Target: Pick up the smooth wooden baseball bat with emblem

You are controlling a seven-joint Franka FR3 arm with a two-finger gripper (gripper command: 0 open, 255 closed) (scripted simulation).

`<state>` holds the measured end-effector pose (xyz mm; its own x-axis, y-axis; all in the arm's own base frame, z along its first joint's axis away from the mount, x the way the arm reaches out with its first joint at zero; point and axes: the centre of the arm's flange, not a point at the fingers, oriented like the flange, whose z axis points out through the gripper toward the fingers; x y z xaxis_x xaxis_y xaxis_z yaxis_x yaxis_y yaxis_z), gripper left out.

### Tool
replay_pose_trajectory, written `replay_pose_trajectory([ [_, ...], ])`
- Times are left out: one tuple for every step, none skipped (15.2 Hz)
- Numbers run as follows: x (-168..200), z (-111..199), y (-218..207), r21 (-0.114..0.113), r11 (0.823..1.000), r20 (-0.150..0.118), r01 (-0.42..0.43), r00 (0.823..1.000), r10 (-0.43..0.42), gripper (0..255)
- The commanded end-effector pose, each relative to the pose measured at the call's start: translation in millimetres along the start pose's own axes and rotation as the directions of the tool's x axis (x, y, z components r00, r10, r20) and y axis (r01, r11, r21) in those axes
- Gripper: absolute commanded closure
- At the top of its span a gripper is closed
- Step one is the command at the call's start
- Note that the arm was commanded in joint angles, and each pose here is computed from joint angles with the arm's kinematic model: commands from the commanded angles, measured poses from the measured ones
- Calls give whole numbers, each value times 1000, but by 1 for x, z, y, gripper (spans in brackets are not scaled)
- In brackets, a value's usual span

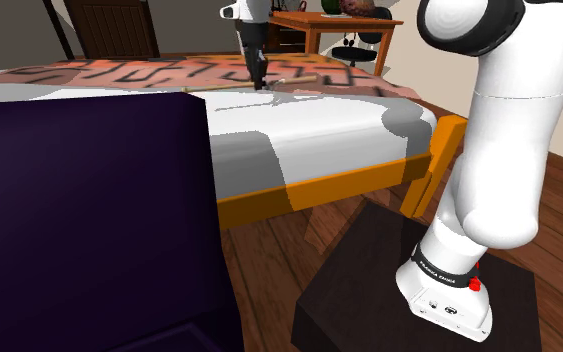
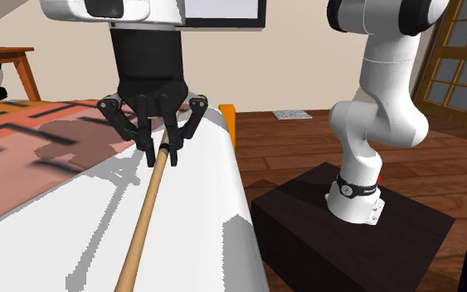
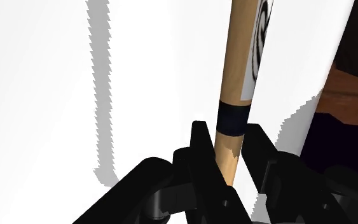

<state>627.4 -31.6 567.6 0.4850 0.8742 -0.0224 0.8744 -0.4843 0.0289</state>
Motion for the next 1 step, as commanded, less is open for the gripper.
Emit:
replay_pose_trajectory([
  [1,-3,-1,0,1000,0,0,1000,0,255],
])
